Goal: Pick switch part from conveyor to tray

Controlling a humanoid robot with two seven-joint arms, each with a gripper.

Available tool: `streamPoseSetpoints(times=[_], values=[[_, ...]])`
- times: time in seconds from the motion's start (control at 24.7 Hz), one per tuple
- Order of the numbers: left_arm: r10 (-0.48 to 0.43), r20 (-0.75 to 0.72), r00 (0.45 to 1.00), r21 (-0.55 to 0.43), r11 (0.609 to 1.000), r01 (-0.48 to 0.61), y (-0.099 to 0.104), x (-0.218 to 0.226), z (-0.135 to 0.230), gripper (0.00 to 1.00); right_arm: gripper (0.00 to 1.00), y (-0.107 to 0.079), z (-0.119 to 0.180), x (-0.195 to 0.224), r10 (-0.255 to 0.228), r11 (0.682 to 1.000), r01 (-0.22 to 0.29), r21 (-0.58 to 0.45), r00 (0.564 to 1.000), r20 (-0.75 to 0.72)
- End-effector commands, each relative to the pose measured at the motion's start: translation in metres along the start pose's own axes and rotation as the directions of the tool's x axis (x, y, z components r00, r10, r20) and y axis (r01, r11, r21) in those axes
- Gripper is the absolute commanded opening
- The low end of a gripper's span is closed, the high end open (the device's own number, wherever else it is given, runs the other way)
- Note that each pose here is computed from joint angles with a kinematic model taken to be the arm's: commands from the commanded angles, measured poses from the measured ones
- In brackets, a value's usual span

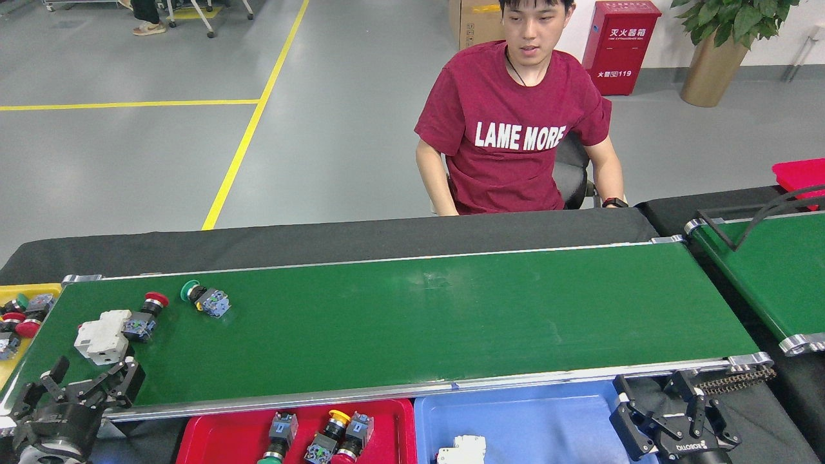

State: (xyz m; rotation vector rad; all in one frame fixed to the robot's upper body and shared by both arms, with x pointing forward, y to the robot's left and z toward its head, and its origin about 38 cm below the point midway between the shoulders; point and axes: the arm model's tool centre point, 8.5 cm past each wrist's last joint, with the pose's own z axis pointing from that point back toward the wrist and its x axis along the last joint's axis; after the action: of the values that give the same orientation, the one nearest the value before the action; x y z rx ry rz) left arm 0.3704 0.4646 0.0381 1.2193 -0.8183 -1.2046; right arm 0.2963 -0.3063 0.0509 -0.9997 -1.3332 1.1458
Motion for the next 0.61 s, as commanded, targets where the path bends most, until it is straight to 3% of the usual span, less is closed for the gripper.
streamPoseSetpoints(times=[0.0,0.12,0.24,0.44,0.57], values=[[-0.014,-0.043,0.999,0.006,1.000,0.015,0.009,-0.005,-0.012,0.98,0.98,-0.007,-0.002,0.001,0.003,1.000,-0.002,-0.026,1.000,0.009],[-0.058,-0.110,0.992,-0.039,0.998,0.054,0.011,-0.010,-0.036,0.84,0.98,-0.007,-0.002,0.001,0.003,1.000,-0.002,-0.026,1.000,0.009],[-0.100,-0.180,0.979,0.014,0.994,0.104,0.018,-0.022,-0.054,0.64,0.98,-0.007,-0.002,0.001,0.003,1.000,-0.002,-0.026,1.000,0.009],[-0.098,-0.169,0.981,0.045,0.993,0.107,0.012,-0.025,-0.059,0.12,0.98,-0.007,-0.002,0.001,0.003,1.000,-0.002,-0.026,1.000,0.009],[-0.067,-0.133,0.989,0.046,0.996,0.074,0.006,-0.019,-0.056,0.06,0.98,-0.007,-0.002,0.001,0.003,1.000,-0.002,-0.026,1.000,0.009]])
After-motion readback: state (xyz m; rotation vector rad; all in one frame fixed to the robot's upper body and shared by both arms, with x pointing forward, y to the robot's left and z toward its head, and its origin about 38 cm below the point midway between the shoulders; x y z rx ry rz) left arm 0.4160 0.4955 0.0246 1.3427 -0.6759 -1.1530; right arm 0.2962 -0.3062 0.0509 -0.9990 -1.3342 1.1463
